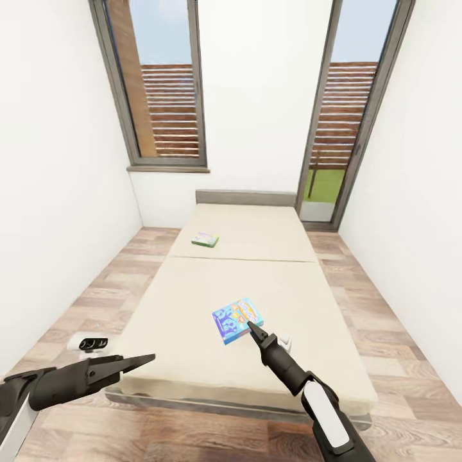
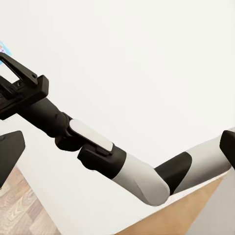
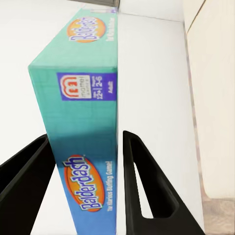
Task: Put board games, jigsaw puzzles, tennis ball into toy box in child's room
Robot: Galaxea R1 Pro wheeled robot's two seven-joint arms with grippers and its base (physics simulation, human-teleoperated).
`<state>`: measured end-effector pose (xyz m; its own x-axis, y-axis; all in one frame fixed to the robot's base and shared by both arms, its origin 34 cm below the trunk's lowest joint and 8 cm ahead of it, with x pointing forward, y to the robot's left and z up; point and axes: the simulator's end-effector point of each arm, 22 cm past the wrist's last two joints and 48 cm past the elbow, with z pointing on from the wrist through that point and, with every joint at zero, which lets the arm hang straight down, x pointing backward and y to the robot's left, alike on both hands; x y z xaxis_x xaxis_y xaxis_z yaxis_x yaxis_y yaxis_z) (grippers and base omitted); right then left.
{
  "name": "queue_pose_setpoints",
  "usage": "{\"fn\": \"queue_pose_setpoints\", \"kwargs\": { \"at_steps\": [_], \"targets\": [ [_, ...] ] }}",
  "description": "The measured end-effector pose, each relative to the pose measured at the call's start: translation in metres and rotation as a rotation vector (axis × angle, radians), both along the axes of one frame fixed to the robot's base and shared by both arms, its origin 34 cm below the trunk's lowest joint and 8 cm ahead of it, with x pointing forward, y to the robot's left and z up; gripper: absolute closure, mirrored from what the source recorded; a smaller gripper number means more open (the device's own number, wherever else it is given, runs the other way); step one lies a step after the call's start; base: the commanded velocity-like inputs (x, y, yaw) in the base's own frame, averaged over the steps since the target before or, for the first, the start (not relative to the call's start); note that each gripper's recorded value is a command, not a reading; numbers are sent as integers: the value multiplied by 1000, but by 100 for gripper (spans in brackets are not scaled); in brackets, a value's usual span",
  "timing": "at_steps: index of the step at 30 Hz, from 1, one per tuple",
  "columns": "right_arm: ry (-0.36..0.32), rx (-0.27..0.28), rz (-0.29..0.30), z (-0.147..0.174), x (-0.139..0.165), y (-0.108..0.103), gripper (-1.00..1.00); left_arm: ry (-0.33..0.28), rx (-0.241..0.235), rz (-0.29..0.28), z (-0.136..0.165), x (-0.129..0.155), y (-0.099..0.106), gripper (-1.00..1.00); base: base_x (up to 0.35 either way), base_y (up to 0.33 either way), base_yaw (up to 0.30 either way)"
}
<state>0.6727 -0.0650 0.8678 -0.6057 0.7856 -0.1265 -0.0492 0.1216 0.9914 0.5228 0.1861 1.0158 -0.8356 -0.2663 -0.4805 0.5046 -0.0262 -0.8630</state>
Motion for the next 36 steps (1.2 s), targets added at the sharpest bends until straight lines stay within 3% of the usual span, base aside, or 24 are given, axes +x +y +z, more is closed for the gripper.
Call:
{"fn": "queue_pose_setpoints", "kwargs": {
  "at_steps": [12,36],
  "targets": [
    [-12,0,-1,7,0,0,100,-13,1,0,4,-2,0,-100,-3,-132,232],
    [-36,-1,0,19,1,1,100,-35,3,0,13,-5,0,-100,-39,-4,232]
  ]
}}
